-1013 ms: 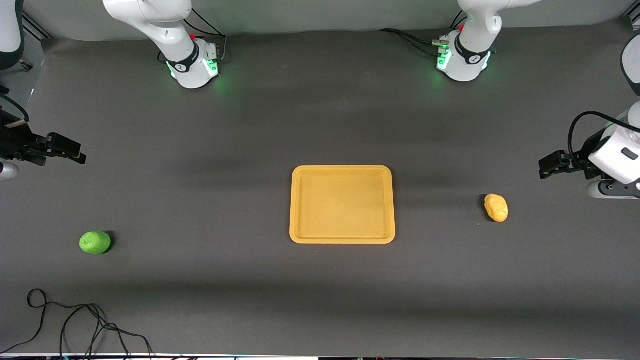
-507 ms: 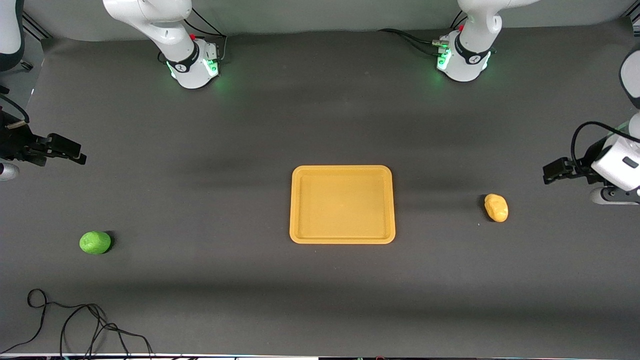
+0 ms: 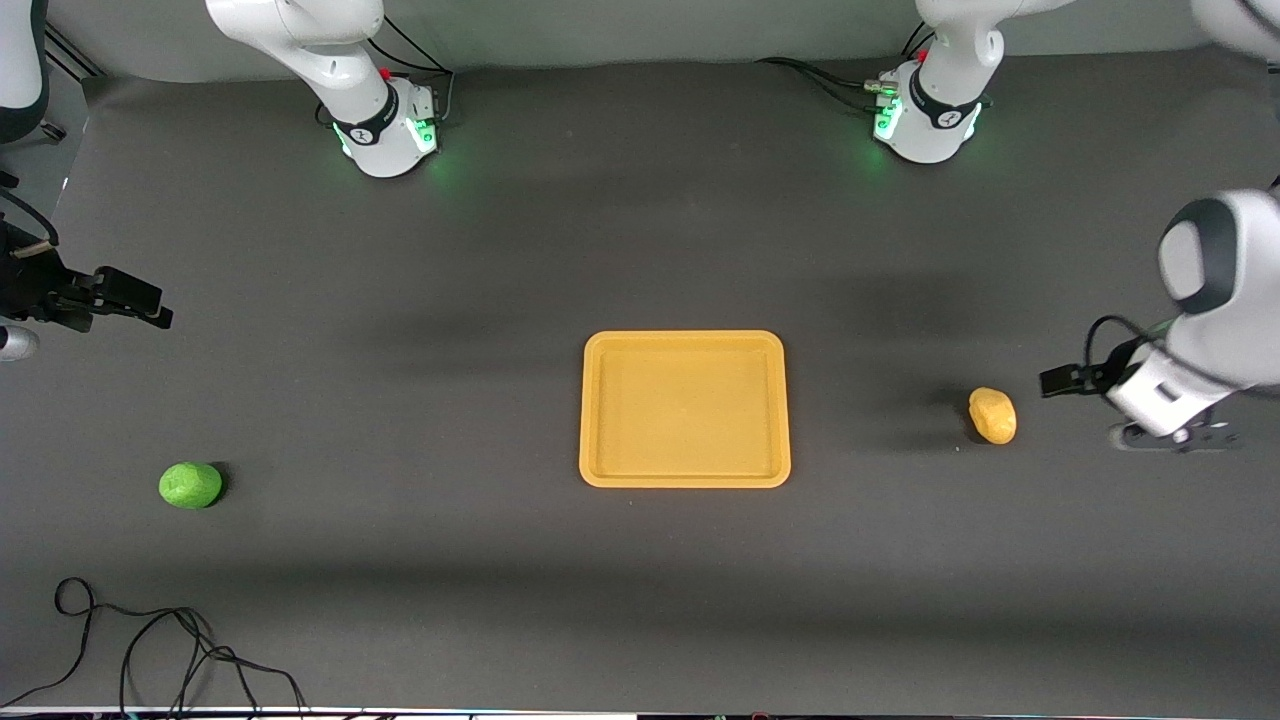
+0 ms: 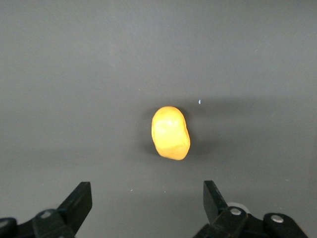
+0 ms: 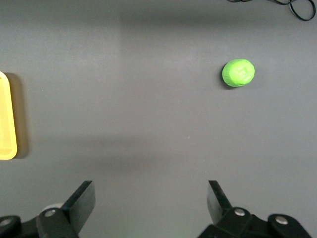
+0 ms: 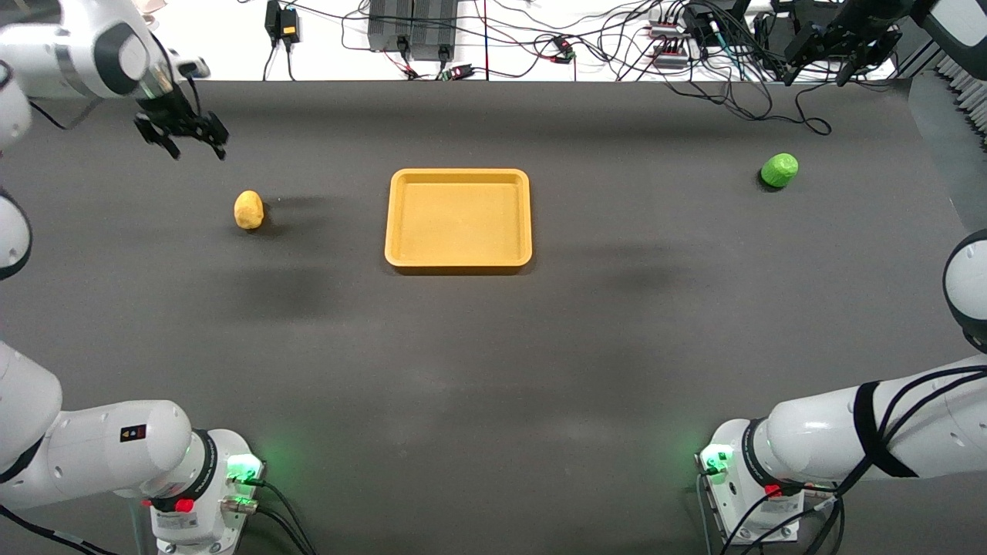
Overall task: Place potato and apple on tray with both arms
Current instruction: 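Lower the left gripper and grasp the yellow potato, then carry the potato with the left gripper over the tray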
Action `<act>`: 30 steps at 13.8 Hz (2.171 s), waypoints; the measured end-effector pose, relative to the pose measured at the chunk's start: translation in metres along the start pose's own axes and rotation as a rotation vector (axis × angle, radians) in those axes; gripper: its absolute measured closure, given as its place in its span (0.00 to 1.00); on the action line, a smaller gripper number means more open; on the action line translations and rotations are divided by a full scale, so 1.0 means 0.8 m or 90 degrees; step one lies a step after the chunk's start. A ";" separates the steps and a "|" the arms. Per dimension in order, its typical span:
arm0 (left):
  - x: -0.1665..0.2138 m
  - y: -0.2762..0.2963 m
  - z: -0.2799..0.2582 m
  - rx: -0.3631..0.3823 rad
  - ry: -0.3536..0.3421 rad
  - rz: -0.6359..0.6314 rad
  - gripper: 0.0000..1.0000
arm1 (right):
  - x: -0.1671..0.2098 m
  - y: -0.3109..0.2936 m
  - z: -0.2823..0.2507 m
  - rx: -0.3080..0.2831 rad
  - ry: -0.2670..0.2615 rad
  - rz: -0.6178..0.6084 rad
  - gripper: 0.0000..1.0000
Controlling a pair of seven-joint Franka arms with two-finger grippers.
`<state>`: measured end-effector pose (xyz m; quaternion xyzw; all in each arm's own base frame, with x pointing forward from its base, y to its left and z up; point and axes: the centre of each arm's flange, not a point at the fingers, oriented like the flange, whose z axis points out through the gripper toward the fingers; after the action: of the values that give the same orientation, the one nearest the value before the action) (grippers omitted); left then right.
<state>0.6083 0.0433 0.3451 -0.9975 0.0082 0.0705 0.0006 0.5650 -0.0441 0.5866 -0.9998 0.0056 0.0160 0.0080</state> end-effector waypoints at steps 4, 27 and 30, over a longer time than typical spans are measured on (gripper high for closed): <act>0.020 0.005 0.069 -0.012 -0.011 0.005 0.00 | 0.000 0.001 0.001 -0.006 -0.002 0.000 0.00; 0.037 0.078 0.073 -0.040 0.007 -0.075 0.41 | 0.005 0.006 0.004 -0.015 0.004 0.002 0.00; 0.025 0.243 0.035 -0.034 0.031 -0.093 0.41 | 0.004 0.041 0.002 -0.020 0.017 0.014 0.00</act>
<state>0.6209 -0.1516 0.3146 -0.9965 -0.0662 0.0464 -0.0212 0.5681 -0.0770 0.5844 -0.9998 0.0162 0.0032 -0.0081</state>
